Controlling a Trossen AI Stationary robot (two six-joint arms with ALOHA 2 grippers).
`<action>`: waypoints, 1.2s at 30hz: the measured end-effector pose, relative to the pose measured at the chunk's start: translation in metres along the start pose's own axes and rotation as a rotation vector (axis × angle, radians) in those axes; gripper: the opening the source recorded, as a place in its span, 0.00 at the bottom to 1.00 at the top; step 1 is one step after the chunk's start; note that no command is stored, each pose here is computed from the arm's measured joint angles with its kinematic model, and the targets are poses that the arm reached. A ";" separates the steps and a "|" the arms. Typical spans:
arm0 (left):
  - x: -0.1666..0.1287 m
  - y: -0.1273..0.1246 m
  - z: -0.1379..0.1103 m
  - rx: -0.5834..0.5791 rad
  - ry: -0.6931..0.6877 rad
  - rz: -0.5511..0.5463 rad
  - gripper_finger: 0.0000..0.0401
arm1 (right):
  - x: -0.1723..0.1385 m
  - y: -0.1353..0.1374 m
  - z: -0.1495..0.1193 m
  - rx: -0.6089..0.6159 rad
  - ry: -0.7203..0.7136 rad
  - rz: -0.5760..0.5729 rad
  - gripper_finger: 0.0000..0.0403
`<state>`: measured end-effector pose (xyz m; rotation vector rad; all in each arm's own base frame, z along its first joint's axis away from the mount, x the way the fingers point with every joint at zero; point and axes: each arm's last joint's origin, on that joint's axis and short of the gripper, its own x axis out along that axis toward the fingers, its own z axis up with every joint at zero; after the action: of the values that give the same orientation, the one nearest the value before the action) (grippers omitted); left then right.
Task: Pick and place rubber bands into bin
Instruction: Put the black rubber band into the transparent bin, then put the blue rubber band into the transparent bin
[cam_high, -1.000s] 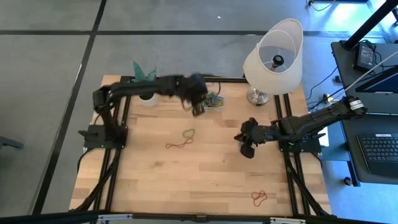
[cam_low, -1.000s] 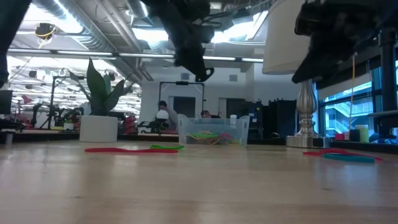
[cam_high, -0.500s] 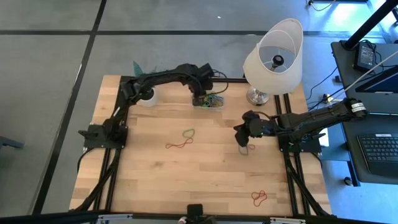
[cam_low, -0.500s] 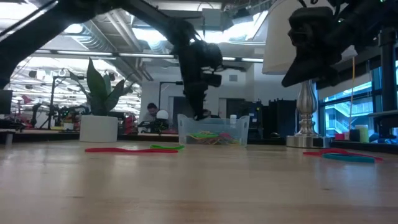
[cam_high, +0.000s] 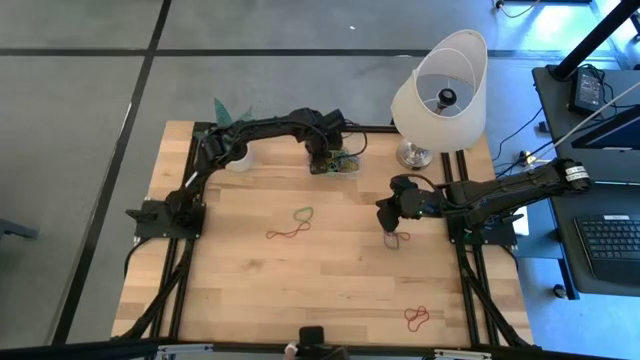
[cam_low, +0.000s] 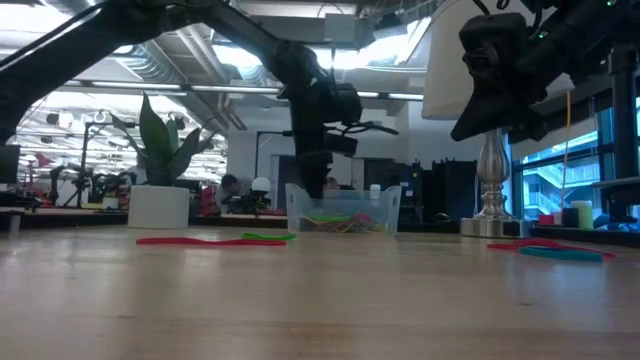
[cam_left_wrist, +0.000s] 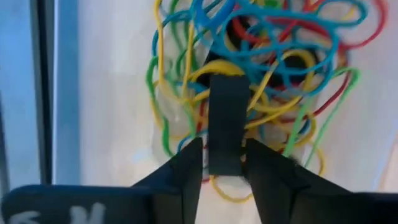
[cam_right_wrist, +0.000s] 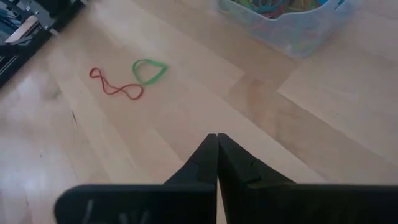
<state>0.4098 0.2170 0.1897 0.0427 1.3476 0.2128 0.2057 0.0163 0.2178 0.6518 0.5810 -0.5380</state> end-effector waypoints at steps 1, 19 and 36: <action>-0.001 0.000 -0.001 -0.002 0.014 0.013 0.30 | 0.000 0.000 0.000 -0.002 0.000 0.000 0.01; -0.069 -0.014 0.005 -0.312 -0.005 -0.065 0.33 | 0.000 0.001 0.000 -0.265 -0.005 0.006 0.01; -0.100 -0.141 -0.019 -0.285 -0.201 -0.103 0.01 | 0.000 0.001 0.001 -0.267 -0.008 0.009 0.01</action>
<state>0.3893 0.0593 0.2606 -0.2384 1.1059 0.3039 0.2065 0.0166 0.2186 0.3994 0.6291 -0.4448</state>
